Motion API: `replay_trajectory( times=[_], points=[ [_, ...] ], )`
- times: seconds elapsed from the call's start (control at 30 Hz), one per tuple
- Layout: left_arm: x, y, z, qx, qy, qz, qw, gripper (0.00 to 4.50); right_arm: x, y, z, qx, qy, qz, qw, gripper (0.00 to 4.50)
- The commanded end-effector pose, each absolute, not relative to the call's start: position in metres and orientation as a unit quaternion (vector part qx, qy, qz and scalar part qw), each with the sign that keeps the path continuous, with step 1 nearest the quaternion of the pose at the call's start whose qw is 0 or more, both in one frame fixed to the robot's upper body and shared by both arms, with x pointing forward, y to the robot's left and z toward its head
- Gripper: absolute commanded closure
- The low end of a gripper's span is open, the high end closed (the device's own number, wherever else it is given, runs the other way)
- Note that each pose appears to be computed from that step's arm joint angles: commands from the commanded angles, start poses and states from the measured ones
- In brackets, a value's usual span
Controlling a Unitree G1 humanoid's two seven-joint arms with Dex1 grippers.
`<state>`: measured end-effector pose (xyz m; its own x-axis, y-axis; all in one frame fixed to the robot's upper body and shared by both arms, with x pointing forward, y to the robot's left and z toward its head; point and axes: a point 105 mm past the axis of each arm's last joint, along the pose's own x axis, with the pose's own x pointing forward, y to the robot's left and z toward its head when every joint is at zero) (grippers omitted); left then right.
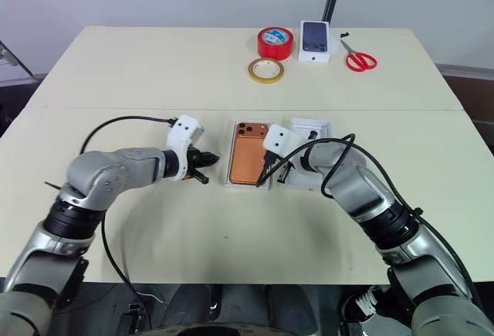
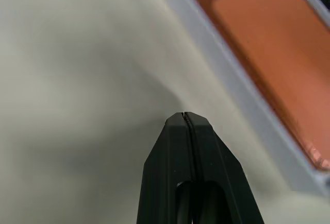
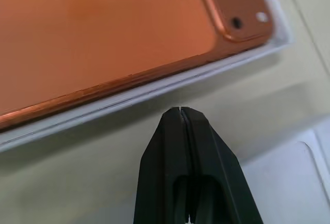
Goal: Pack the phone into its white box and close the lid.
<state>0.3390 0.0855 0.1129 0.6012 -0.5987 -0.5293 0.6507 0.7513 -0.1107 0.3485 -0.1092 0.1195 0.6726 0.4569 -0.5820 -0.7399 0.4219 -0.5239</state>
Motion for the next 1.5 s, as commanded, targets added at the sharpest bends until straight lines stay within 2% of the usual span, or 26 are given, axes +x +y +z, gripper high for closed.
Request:
replay_trajectory(
  times=[0.03,0.33,0.67,0.93,1.13,1.27,1.43,1.5],
  points=[
    [0.340,0.067,0.114,0.069,0.271,-0.379,0.882,4.45,0.351,-0.099,0.131,-0.409,0.153,0.370,0.820,4.50],
    [0.331,0.014,0.114,0.074,0.268,-0.467,0.839,4.45,0.341,-0.115,0.131,-0.416,0.169,0.368,0.814,4.50],
    [0.315,-0.049,0.113,0.063,0.269,-0.542,0.794,4.45,0.316,-0.174,0.124,-0.419,0.230,0.322,0.817,4.50],
    [0.306,-0.060,0.112,0.049,0.278,-0.561,0.778,4.45,0.306,-0.195,0.124,-0.416,0.247,0.303,0.821,4.50],
    [0.314,-0.047,0.114,0.045,0.277,-0.543,0.792,4.45,0.304,-0.203,0.135,-0.399,0.244,0.297,0.832,4.50],
    [0.333,-0.016,0.123,0.033,0.259,-0.502,0.825,4.50,0.290,-0.211,0.150,-0.368,0.253,0.314,0.838,3.25],
    [0.342,0.025,0.144,0.063,0.156,-0.476,0.863,4.50,0.285,-0.221,0.171,-0.309,0.253,0.290,0.870,0.65],
    [0.335,0.036,0.156,0.101,0.071,-0.484,0.866,4.50,0.286,-0.226,0.169,-0.281,0.270,0.273,0.880,0.65]
  ],
)
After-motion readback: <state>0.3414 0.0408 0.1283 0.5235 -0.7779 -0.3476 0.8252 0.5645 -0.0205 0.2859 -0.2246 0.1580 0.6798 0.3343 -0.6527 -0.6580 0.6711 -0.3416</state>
